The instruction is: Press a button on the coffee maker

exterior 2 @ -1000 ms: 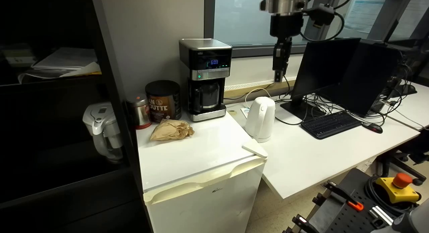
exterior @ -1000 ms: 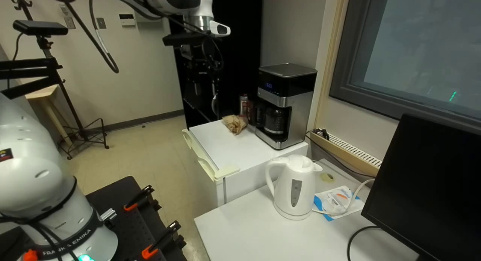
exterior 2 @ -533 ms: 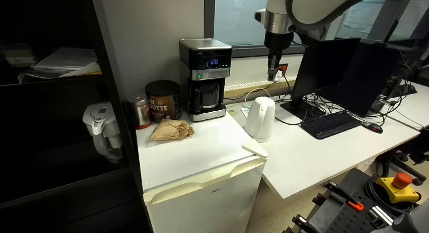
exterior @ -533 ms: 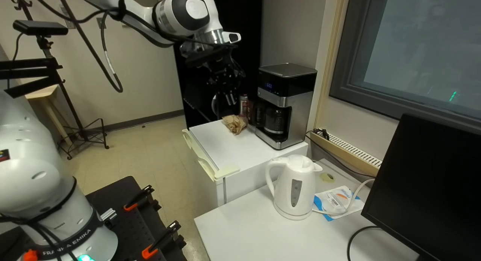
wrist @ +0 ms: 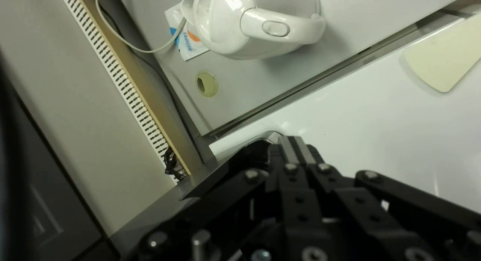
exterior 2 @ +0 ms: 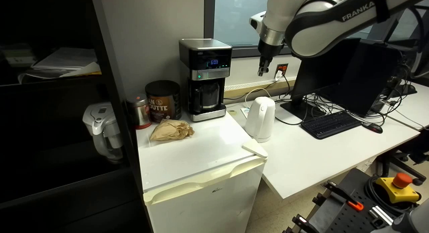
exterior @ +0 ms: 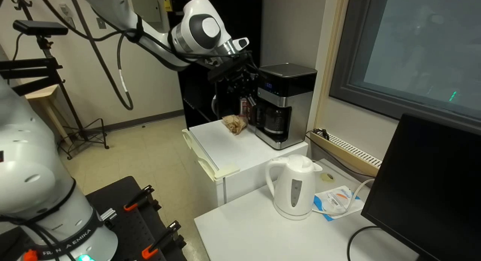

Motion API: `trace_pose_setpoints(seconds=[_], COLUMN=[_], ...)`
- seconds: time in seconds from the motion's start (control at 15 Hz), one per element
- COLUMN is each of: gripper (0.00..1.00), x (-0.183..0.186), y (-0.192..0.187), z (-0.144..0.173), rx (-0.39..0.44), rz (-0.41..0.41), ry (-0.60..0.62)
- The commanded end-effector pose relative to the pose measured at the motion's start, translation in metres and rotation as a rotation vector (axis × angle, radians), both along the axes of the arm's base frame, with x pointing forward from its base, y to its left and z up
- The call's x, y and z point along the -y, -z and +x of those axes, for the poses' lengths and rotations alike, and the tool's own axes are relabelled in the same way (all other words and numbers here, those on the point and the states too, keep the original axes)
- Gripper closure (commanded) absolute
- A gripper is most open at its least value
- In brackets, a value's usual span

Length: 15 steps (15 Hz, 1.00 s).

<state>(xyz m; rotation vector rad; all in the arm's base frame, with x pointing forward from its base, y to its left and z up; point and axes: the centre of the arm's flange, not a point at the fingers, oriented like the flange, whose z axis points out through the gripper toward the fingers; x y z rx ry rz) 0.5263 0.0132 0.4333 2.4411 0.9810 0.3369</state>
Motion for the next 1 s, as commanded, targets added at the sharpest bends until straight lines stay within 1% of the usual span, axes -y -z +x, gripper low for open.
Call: trace_pose_setpoints(seconds=[0.0, 0.33, 0.67, 0.93], gripper=[0.99, 0.99, 0.99, 1.0], x=[0.002, -0.004, -0.016, -0.021], y=[0.019, 0.036, 0.044, 0.048], z=[0.027, 0.055, 0.076, 0.091], rx=[0.066, 0.122, 0.171, 0.208], rz=[-0.02, -0.038, -0.043, -0.049], ry=[-0.053, -0.122, -0.183, -0.209])
